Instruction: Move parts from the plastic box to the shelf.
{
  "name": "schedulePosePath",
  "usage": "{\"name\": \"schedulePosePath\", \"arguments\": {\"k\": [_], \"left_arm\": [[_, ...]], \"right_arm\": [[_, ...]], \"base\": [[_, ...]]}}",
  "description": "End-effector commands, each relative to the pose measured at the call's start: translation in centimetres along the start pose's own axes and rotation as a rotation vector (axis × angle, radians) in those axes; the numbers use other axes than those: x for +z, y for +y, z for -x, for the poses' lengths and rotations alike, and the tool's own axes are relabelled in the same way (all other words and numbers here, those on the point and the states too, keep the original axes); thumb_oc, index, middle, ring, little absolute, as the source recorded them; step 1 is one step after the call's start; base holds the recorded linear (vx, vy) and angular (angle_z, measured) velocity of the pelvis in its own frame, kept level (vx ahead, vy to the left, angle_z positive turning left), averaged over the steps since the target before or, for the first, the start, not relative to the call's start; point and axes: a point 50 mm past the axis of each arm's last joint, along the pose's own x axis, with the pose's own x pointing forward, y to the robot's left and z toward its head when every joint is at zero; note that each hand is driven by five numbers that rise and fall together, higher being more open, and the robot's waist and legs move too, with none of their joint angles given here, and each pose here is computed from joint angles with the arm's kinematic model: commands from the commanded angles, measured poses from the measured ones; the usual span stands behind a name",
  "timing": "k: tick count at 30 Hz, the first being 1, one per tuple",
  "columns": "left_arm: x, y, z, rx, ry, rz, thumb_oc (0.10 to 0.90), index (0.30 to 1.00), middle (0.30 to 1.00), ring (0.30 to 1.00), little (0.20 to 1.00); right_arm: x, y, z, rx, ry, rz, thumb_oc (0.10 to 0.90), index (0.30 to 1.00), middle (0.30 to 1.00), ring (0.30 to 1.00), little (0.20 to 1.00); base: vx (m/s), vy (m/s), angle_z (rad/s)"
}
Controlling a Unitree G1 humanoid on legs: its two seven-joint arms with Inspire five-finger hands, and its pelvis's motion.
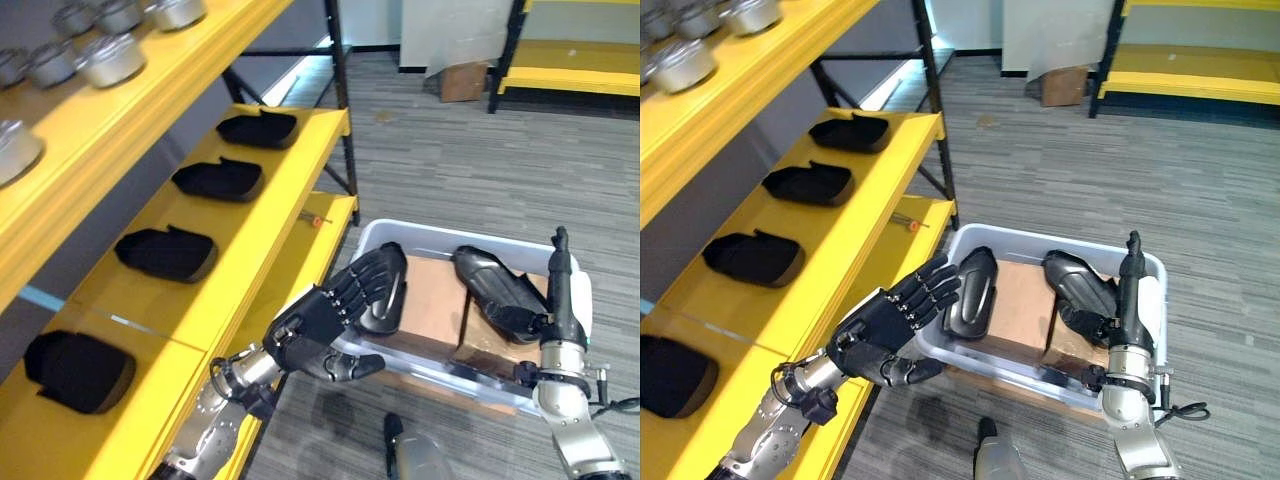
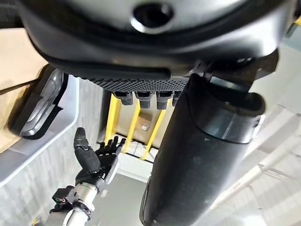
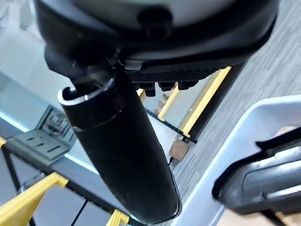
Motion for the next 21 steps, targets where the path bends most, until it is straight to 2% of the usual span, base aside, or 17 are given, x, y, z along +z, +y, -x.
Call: {"name": "schedulePosePath", "arguments": {"k": [1,6,10,16,21], "left_arm": [[3.9,0.0,0.1,-0.011,-0.228,-0.119,0.900,1.000,1.000,1.000,1.000],[3.9,0.1,1.7,-0.003,-0.190,-0.165,0.900,1.000,1.000,1.000,1.000],[4.3,0.2,2.6,-0.002,-0.206,-0.178,0.900,1.000,1.000,1.000,1.000],[4.7,0.6,2.4,-0.011,-0.212,-0.187,0.900,1.000,1.000,1.000,1.000],[4.7,0.9,1.7,-0.043,-0.230,-0.180,0.900,1.000,1.000,1.000,1.000]], "right_arm": [[5.3,-0.6,-2.2,-0.014,-0.281,-0.138,0.900,1.000,1.000,1.000,1.000],[6.3,2.5,-1.1,0.077,-0.277,-0.198,0.900,1.000,1.000,1.000,1.000],[6.5,3.2,-1.1,0.095,-0.284,-0.209,0.900,1.000,1.000,1.000,1.000],[7.4,3.7,-1.4,0.139,-0.332,-0.201,0.900,1.000,1.000,1.000,1.000],[8.0,3.7,-1.3,0.141,-0.379,-0.172,0.900,1.000,1.000,1.000,1.000]], "base": [[0.07,-0.154,-1.49],[0.00,-0.059,-0.90],[-0.07,0.079,-0.28],[-0.05,0.089,-0.13],[0.00,-0.054,-0.13]]}}
